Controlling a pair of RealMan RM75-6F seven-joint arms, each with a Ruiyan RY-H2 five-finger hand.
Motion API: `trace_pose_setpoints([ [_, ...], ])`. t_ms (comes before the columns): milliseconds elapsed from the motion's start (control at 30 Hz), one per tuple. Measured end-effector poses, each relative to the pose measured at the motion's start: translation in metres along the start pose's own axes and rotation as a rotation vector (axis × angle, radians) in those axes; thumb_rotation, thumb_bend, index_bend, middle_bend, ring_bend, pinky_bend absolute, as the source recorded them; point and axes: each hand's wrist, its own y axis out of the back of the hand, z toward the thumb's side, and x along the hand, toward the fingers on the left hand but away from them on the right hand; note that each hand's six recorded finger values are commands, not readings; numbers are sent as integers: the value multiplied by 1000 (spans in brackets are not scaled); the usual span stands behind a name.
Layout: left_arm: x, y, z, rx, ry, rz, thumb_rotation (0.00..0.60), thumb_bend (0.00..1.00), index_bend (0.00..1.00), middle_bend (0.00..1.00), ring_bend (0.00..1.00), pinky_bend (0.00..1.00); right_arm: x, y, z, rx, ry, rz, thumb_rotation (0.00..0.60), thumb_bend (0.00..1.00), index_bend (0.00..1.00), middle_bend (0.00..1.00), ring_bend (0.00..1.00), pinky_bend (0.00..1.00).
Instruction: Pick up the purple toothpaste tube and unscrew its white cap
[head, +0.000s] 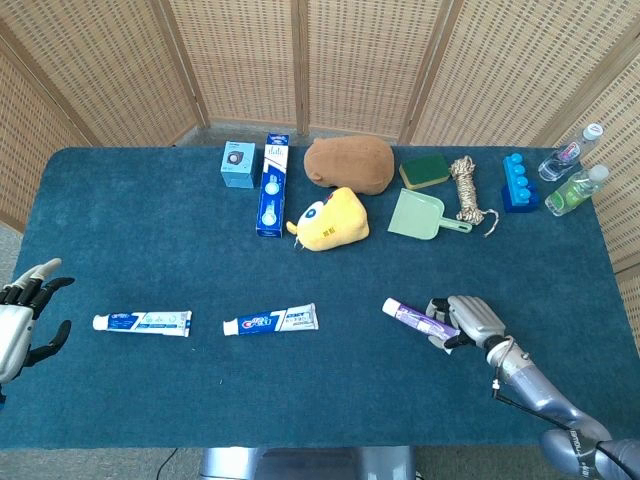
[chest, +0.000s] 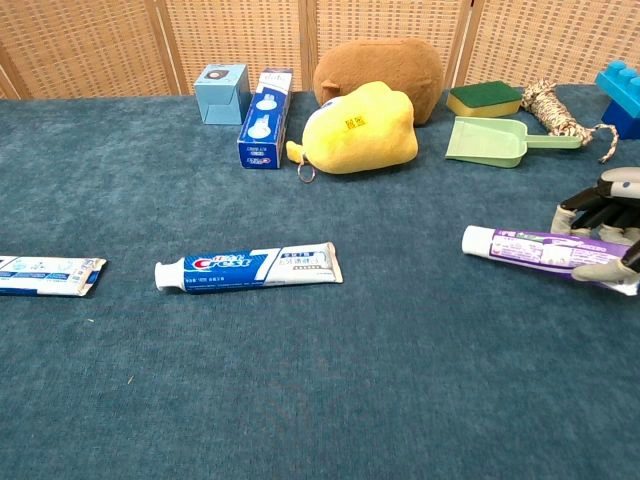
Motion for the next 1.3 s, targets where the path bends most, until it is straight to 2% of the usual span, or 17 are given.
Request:
trace_pose_setpoints([
  [233, 12, -3, 13, -1, -44, -21, 600, 387, 228, 124, 154, 257, 11, 6, 4, -125, 34, 42, 600, 522, 960, 785, 811, 788],
  [733, 39, -19, 57, -13, -179, -86, 600, 387, 234, 127, 165, 268, 29, 21, 22, -392, 151, 79, 600, 527, 960, 785, 811, 791],
  [1167, 60, -34, 103, -21, -329, -141, 600, 384, 197, 113, 161, 277, 36, 18, 52, -464, 239, 145, 600, 533, 960, 784, 811, 792],
  [1300, 68, -37, 123, -50, -368, -170, 600, 372, 205, 100, 144, 219, 36, 16, 59, -477, 250, 153, 600, 539, 960, 785, 811, 792],
])
